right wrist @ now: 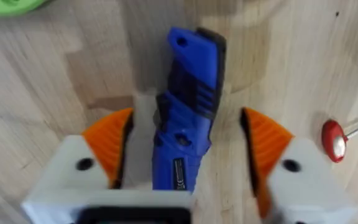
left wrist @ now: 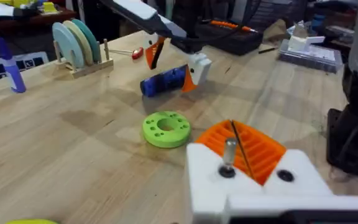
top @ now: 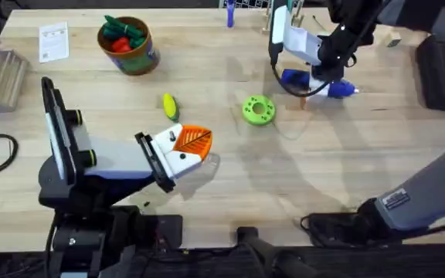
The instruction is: Pick up the gripper from the table and insert it into the empty holder that is missing its gripper. Then pick up a screw, insert it into the mounting hole, and use the screwdriver to tighten it. Finally, clean up the table by picking up the vegetable and placing it into the bucket.
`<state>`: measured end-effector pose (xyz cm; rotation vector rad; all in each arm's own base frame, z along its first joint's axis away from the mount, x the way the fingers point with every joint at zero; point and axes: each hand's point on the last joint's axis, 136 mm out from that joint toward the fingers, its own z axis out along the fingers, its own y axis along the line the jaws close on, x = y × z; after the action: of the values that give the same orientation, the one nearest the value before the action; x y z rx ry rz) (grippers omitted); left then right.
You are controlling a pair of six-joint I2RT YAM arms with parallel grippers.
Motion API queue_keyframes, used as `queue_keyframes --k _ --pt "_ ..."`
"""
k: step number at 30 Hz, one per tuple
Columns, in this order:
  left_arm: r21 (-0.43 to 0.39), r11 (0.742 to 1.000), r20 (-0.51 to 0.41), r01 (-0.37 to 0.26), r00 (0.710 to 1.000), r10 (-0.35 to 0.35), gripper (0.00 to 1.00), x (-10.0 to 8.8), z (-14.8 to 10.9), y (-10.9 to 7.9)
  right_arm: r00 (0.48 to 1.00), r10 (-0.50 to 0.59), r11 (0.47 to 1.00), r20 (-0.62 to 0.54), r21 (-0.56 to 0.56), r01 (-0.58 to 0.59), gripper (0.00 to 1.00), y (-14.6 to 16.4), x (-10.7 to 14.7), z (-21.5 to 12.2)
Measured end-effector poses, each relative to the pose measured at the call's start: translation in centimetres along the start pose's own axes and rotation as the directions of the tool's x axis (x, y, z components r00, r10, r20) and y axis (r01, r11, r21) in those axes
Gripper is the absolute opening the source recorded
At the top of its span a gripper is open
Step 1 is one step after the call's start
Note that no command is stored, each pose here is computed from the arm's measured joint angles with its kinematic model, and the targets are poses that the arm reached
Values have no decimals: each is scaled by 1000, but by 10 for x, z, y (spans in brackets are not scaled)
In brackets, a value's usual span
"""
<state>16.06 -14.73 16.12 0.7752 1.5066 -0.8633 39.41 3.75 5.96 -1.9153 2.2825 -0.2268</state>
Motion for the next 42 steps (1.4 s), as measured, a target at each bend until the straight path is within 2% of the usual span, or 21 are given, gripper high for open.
queue_keyframes --k 2,8,11,12,14,17,18,19,20,22,26,28,31,33,35,39,42 --pt "0 1000 0 0 1000 0 16 0 0 0 1000 1 1000 -1 0 -1 986 0 0 0" --pt "0 1000 0 0 1000 0 16 0 0 0 1000 0 1000 0 12 0 990 -2 -1 0" --pt "0 1000 0 0 1000 0 16 0 0 0 999 39 996 22 78 -41 990 -16 -9 -7" --pt "0 1000 0 -3 1000 3 54 0 0 0 997 65 991 40 114 -69 990 -23 -14 -12" --pt "0 1000 0 0 1000 0 364 0 0 0 987 129 970 96 194 -145 990 -38 -27 -32" --pt "0 1000 0 0 1000 0 843 0 0 0 946 235 907 223 300 -296 990 -56 -44 -78" --pt "0 1000 0 4 1000 -4 944 0 0 0 929 262 885 262 318 -340 991 -58 -48 -94" --pt "0 1000 0 4 1000 -4 974 0 0 0 907 291 861 304 331 -387 992 -59 -51 -110" --pt "-1 1000 0 4 1000 -4 986 0 0 0 828 359 777 430 353 -521 991 -64 -55 -155" --pt "-10 1000 5 -3 1000 4 986 -1 0 2 753 402 709 521 343 -616 991 -70 -57 -181" --pt "-53 997 49 -51 997 53 986 -14 0 9 545 497 561 675 230 -795 991 -73 -58 -222" --pt "-84 996 58 -34 998 39 986 -17 -1 14 447 544 499 710 155 -853 991 -67 -56 -234" --pt "-151 987 35 48 998 -43 986 -10 -3 26 318 604 416 730 52 -908 991 -55 -50 -250" --pt "-215 969 5 118 993 -120 986 -6 -8 33 271 633 382 725 12 -924 991 -45 -45 -255" --pt "-290 945 -15 154 986 -166 986 -11 -16 39 238 671 354 702 -21 -935 991 -33 -40 -255" --pt "-427 895 -32 127 987 -155 986 -47 -36 44 177 747 292 640 -77 -953 991 -12 -32 -249" --pt "-496 862 -61 107 986 -157 986 -71 -47 46 134 780 250 612 -108 -962 991 -5 -30 -243"
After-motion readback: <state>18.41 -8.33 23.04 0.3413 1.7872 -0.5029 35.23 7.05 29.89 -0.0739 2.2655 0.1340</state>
